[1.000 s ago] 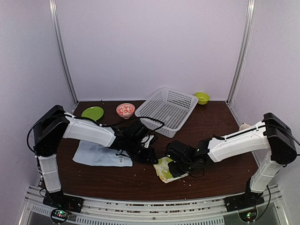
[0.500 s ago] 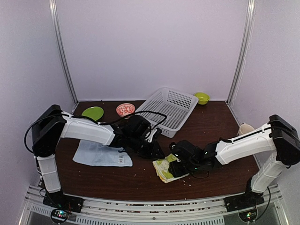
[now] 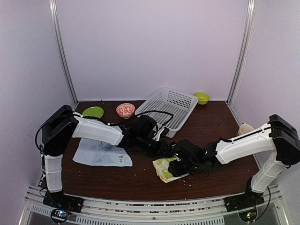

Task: Roll the towels
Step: Roll the towel at the center of the board.

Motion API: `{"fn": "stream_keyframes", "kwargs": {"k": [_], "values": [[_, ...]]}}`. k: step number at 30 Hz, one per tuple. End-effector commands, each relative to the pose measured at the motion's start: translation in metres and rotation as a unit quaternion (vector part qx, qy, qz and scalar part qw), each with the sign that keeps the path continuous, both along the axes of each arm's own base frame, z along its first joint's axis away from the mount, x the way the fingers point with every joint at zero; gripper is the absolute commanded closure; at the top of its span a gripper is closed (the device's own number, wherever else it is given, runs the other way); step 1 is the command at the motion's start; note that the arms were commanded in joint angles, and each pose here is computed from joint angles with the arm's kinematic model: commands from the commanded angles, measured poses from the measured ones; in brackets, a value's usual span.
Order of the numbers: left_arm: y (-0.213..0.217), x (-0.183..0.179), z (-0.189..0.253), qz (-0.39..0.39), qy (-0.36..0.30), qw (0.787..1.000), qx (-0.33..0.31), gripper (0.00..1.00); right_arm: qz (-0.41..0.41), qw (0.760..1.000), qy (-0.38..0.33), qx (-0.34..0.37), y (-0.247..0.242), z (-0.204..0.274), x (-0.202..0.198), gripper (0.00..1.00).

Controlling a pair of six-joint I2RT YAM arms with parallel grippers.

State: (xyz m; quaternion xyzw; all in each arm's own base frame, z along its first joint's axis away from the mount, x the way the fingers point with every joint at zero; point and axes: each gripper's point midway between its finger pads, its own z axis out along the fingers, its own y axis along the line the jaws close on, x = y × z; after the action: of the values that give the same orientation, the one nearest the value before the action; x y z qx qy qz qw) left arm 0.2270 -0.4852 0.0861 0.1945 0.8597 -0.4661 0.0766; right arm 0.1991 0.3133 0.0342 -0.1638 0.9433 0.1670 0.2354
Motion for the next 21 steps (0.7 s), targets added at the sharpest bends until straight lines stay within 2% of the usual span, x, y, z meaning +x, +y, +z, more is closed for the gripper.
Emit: {"fn": "stream_keyframes", "kwargs": {"k": [1, 10, 15, 21], "values": [[-0.017, -0.001, -0.003, -0.013, 0.010, 1.000, -0.026, 0.86, 0.002, 1.000, 0.015, -0.014, -0.008, -0.011, -0.005, 0.55], [-0.023, 0.014, -0.031, 0.008, 0.040, 0.999, -0.015, 0.88, 0.021, 1.000, 0.013, 0.000, -0.002, -0.005, -0.008, 0.54], [-0.009, 0.026, -0.051, 0.048, 0.075, 0.996, -0.003, 0.92, 0.031, 1.000, 0.004, -0.002, -0.004, 0.007, -0.009, 0.43], [-0.001, 0.027, -0.065, 0.060, 0.081, 0.995, 0.020, 1.00, 0.030, 0.999, -0.030, -0.003, -0.010, 0.046, -0.003, 0.41]]}}
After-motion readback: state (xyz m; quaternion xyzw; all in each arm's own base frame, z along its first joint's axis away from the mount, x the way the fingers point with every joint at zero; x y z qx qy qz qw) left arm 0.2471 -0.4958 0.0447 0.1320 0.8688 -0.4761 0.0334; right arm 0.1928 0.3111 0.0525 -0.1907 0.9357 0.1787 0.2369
